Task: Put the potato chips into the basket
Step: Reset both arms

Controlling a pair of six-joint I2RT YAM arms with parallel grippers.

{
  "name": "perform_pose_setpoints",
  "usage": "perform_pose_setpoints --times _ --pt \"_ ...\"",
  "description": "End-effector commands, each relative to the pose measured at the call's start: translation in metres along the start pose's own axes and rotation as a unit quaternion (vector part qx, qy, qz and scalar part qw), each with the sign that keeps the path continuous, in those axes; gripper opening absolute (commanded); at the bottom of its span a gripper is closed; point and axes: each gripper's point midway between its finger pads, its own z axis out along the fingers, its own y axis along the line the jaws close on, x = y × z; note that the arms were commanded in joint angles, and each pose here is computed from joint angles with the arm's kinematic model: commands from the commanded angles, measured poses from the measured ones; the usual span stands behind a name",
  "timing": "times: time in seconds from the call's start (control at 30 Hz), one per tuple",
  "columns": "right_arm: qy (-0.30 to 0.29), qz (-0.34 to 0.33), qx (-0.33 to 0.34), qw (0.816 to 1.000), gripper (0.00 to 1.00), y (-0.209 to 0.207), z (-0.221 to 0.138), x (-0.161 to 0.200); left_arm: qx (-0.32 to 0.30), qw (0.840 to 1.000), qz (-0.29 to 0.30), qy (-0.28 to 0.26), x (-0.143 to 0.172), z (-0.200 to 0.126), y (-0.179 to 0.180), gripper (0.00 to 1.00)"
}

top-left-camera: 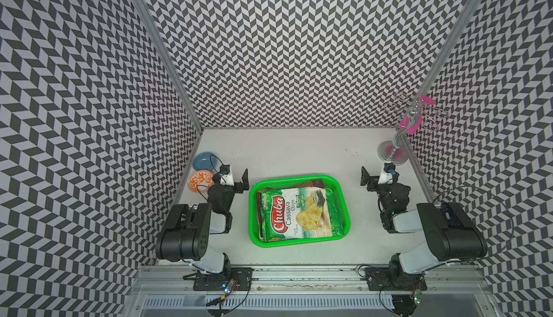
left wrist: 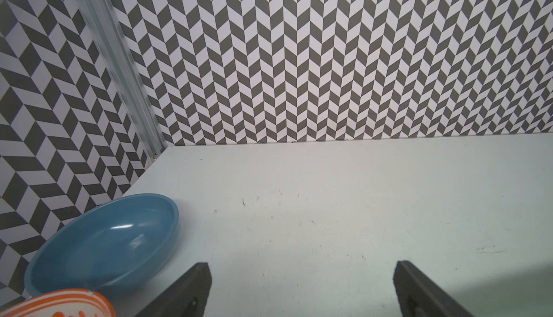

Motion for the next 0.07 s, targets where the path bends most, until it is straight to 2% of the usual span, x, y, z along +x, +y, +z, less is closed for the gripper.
perform_pose_setpoints --times 0.0,0.03 --pt "-0.022 -0.002 0.004 1.0 1.0 -0.0004 0.0013 -0.0108 -0.001 1.0 0.007 -0.011 -0.0079 0.0024 -0.0001 0.99" --pt "-0.023 -0.002 0.003 1.0 1.0 -0.0001 0.0008 -0.0115 0.001 1.0 0.006 -0.011 -0.0078 0.0024 -0.0008 0.99"
